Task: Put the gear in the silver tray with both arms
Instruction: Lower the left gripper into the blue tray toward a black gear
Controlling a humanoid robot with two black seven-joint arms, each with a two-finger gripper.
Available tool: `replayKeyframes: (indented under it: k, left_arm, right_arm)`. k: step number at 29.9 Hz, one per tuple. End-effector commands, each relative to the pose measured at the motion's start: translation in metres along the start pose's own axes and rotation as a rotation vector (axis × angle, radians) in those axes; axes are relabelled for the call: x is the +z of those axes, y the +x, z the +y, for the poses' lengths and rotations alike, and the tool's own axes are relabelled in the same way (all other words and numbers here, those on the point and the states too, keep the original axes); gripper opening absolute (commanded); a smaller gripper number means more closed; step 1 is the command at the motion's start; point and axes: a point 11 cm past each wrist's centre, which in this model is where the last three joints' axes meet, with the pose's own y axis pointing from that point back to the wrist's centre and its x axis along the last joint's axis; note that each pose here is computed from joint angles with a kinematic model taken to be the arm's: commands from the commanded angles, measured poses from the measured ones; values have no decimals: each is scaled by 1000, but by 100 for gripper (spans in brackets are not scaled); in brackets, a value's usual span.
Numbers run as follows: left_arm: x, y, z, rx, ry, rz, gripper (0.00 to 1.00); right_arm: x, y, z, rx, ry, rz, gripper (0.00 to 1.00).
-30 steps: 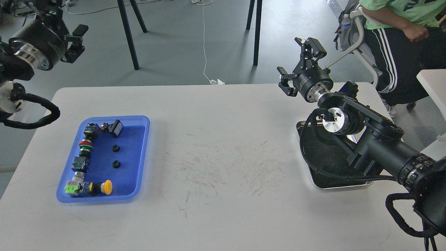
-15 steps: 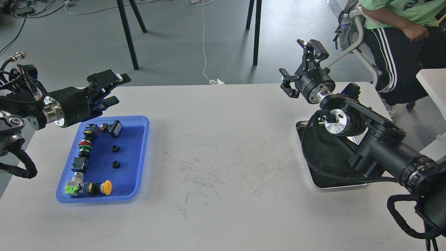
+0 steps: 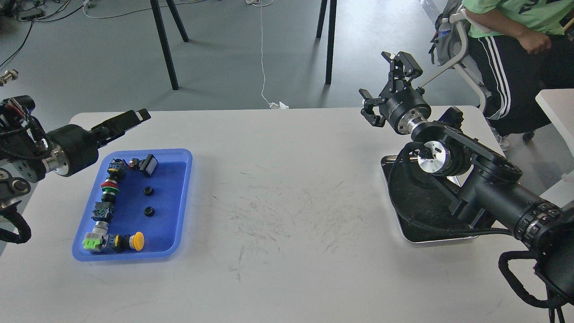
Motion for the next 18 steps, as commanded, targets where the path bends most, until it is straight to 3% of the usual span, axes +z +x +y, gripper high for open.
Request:
replayKeyframes:
  k: [1,9,18]
  left_arm:
    - [-5,-5,2,-18,-2,-5,98]
    - [5,-14,3,-96,-77,-106,98]
    - [-30,-47,-3,-226,-17,-304,97]
  right_arm:
    - [0,0,0,0,0,0,99]
    - [1,-1,0,-2,0,-3,99]
    - [4,0,1,0,-4,-5,99]
